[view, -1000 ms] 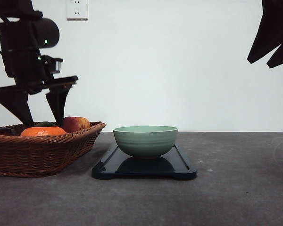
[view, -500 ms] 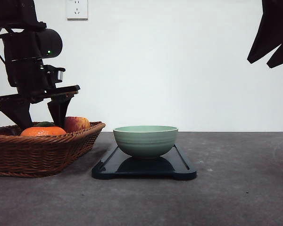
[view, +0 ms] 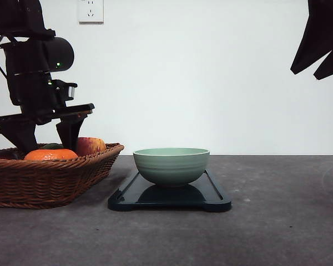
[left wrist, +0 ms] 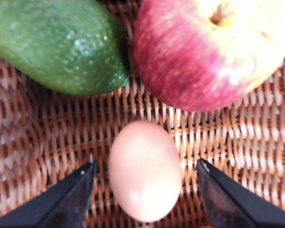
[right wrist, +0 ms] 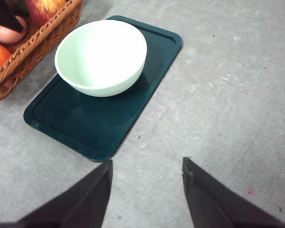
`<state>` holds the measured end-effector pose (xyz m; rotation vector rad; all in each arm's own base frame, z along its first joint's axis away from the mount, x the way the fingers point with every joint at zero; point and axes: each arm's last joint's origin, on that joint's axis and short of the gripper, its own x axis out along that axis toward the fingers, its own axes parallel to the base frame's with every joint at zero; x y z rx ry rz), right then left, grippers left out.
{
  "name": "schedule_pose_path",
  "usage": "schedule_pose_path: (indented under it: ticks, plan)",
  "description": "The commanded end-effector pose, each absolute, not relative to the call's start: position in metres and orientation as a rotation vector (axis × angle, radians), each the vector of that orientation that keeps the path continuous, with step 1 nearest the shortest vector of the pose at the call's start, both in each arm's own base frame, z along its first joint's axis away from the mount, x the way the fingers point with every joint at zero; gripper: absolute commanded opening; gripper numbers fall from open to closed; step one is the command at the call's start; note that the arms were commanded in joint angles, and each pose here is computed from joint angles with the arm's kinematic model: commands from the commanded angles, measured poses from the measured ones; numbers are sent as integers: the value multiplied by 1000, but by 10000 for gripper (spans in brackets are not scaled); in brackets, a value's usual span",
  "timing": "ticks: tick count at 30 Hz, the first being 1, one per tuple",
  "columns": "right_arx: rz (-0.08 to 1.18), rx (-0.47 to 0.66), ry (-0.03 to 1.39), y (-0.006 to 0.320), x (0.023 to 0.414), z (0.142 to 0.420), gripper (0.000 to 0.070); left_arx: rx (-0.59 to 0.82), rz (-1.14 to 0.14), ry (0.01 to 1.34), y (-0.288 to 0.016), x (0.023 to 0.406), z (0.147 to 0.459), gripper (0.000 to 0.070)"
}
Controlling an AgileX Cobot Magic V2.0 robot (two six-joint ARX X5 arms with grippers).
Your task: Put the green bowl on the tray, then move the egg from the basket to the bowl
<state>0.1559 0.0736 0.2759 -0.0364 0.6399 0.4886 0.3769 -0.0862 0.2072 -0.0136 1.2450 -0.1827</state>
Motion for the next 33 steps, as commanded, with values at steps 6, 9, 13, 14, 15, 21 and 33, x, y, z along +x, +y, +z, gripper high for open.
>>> schedule_pose_path:
  ticks: [6,9,13,14,15,21,33]
  plan:
    - [489,-27,638,75,157,276,289,0,-188,1245,-89,383,203,390]
    - [489,-27,638,75,157,276,289,1,-186,1256,-89,382,203,195]
    - [489,-27,639,75,157,276,289,3,-183,1280,-88,380,202,93]
    - [489,-27,639,75,157,276,289,4,-183,1286,-88,380,202,95]
    - [489,-27,639,75,157,276,289,4,-182,1289,-88,379,202,96]
    - [489,-27,639,75,157,276,289,-1,-181,1275,-87,375,212,106]
    - [489,-27,639,75,157,276,289,-23,-208,1073,-83,352,277,106]
